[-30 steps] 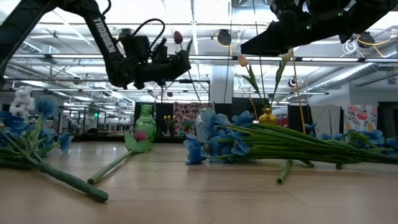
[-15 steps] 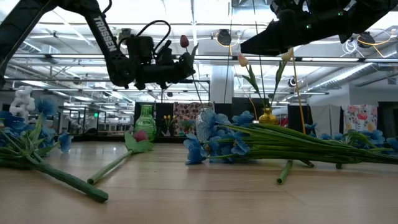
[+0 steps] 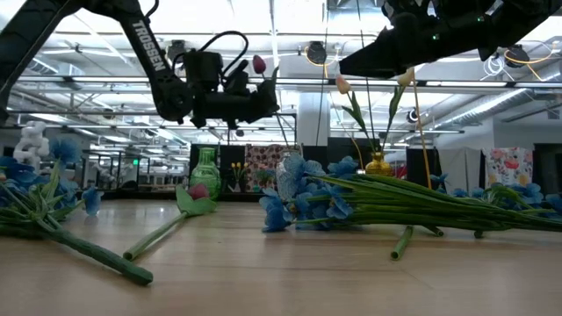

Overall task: Sort flowers into vase by color
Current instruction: Put the left red tulip into the transparent vase

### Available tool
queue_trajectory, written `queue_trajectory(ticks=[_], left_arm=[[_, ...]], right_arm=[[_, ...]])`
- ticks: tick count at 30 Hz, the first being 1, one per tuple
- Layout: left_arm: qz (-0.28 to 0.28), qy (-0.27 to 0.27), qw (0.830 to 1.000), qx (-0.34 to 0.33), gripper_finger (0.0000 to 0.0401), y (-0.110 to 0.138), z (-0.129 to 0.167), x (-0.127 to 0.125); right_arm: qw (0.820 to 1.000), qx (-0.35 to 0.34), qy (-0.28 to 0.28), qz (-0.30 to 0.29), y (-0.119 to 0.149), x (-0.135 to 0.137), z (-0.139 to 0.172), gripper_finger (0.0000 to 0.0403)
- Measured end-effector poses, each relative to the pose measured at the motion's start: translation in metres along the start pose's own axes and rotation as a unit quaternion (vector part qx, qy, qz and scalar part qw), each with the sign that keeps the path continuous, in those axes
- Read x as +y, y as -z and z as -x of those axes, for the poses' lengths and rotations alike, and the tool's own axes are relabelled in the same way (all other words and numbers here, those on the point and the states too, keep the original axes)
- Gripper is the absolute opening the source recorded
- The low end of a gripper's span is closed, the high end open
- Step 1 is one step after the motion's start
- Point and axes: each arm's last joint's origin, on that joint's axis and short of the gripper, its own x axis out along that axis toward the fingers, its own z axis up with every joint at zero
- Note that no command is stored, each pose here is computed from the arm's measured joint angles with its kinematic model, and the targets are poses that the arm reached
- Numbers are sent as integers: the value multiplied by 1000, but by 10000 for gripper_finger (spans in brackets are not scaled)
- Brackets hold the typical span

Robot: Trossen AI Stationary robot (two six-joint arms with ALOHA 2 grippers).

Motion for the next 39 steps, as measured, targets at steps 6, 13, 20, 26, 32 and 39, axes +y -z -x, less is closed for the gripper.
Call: queue_trajectory(ticks=[6,13,20,26,32,39], left_arm=[[0,3,1000,8,62,2,0,-3],[0,5,1000,26,73,5,0,-4],[1,5,1000,30,175,6,0,-4],[-27,-2,1000,14,227,-7,1,-3],[-31,4,998,52,238,-34,7,-6],[-58,16,988,143,238,-65,26,-21]], right_arm=[[1000,0,0,0,0,0,0,309],[1000,1,0,0,0,0,0,309],[1000,1,-1,0,0,0,0,309],[1000,7,-2,1,1,0,0,309],[1000,15,-4,1,3,1,0,309],[999,32,-7,-16,6,1,0,309]])
